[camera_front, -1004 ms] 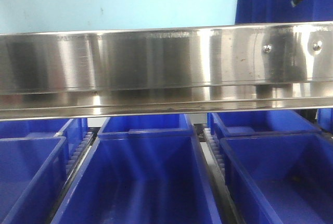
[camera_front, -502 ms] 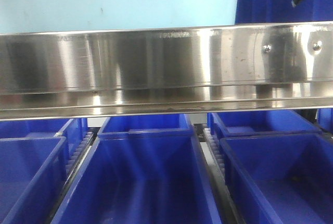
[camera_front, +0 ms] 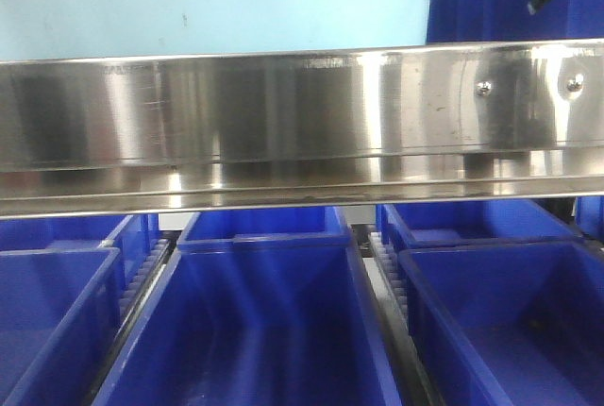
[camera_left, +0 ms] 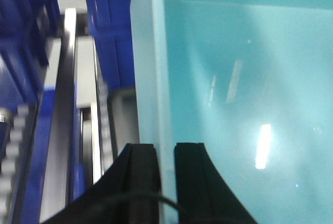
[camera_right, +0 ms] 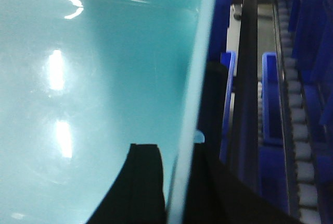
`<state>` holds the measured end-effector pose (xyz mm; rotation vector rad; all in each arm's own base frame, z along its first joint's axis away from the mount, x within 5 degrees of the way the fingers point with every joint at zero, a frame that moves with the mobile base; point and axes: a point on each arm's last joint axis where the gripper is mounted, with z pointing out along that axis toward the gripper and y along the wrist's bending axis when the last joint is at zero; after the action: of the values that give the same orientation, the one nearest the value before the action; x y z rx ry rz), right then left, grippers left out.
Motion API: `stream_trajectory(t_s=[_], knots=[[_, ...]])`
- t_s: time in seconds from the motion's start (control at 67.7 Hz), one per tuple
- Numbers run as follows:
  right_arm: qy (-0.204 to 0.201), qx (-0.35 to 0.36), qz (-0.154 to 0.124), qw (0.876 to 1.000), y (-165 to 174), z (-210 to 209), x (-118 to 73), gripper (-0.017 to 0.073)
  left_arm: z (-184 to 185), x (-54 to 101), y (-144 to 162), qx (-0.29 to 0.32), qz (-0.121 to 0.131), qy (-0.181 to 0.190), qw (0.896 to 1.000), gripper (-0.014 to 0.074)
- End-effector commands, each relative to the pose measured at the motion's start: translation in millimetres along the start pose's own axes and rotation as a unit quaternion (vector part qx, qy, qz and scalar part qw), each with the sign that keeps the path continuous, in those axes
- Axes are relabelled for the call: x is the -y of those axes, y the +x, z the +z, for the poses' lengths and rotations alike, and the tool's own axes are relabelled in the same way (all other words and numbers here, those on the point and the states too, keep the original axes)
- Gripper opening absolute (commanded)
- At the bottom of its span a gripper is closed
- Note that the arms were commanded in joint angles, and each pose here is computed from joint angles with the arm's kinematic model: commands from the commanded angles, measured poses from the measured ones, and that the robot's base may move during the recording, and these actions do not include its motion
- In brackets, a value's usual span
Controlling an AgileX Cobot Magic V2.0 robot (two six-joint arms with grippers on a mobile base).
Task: Move two blue bins to right shelf middle
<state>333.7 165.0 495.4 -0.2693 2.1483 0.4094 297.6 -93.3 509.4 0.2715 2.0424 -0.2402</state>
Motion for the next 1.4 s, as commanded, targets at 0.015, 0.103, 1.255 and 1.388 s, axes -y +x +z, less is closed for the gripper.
stream_trajectory(t_s=[0.015, 0.103, 1.255, 1.388], knots=[[0.001, 0.003, -0.010, 1.000, -1.1, 6.4, 1.1, -0.0152, 5.6, 5.6, 5.6, -0.038, -0.016, 0.024, 0.999, -0.0111], [0.007, -0.025, -0.010, 1.000, 4.8, 18.8, 2.6, -0.0152, 15.4, 5.2, 12.6, -0.072, -0.016, 0.023, 0.997, -0.0111], [0.014, -0.084, -0.008, 0.996, 18.0, 42.6, 5.1, 0.0501, 48.8, -0.8, 35.6, -0.167, -0.004, -0.004, 0.986, 0.0542], [0.012, -0.072, -0.008, 0.997, 14.3, 30.0, 4.0, 0.0569, 45.8, -0.6, 34.0, -0.162, -0.004, -0.004, 0.987, 0.0600]])
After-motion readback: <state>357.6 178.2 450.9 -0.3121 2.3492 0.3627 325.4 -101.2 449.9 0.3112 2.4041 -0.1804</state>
